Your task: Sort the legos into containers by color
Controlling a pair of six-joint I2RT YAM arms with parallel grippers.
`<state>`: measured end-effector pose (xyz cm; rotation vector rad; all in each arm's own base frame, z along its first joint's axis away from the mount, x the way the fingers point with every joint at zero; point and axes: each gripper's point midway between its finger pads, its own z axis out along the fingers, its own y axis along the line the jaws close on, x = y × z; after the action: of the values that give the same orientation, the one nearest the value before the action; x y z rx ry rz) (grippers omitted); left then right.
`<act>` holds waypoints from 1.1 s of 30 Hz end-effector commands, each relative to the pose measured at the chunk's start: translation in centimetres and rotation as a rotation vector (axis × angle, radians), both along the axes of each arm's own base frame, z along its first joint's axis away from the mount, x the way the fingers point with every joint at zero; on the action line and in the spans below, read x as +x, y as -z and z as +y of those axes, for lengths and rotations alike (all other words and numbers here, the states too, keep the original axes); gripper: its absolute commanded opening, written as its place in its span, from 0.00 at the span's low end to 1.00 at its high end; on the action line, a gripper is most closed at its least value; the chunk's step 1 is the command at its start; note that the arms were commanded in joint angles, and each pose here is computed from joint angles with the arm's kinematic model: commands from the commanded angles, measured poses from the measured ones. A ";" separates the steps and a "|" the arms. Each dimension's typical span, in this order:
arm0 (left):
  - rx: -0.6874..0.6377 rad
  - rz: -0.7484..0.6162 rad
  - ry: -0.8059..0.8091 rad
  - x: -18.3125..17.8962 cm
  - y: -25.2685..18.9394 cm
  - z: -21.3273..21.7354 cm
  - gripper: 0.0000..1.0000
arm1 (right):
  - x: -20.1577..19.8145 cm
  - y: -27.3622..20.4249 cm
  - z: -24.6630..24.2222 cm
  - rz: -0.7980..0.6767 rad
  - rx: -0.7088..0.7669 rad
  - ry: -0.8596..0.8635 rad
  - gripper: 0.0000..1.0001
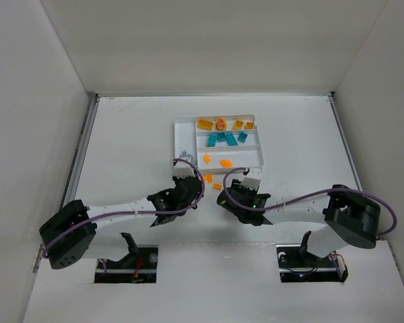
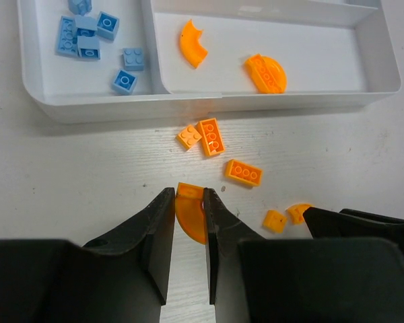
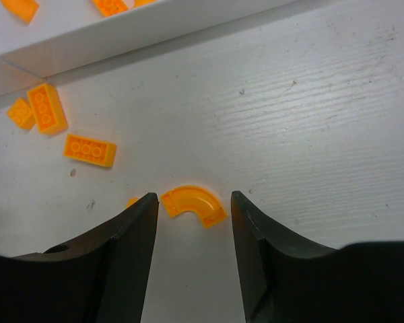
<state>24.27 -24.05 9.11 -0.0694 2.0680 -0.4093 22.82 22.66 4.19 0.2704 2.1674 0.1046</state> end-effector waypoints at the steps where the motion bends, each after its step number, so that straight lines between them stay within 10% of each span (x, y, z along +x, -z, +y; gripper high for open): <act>1: -0.050 -0.038 -0.005 0.7 -2.2 -0.5 0.13 | -0.5 0.4 -0.4 0.005 -0.004 -0.024 0.53; 12: -0.072 -0.057 -0.016 2.1 -3.8 -0.9 0.13 | -1.6 2.1 0.7 0.046 -0.009 -0.091 0.60; 23: -0.117 -0.044 -0.054 6.2 -4.5 -1.3 0.13 | -2.5 -0.1 2.0 0.015 0.063 -0.165 0.40; 33: -0.114 -0.037 -0.025 7.7 -4.8 -3.3 0.13 | -3.0 -1.5 1.8 0.025 0.031 -0.356 0.56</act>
<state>30.94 -26.01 11.89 -0.1642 2.0484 -0.4579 19.85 23.84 5.75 0.0430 2.2040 0.3161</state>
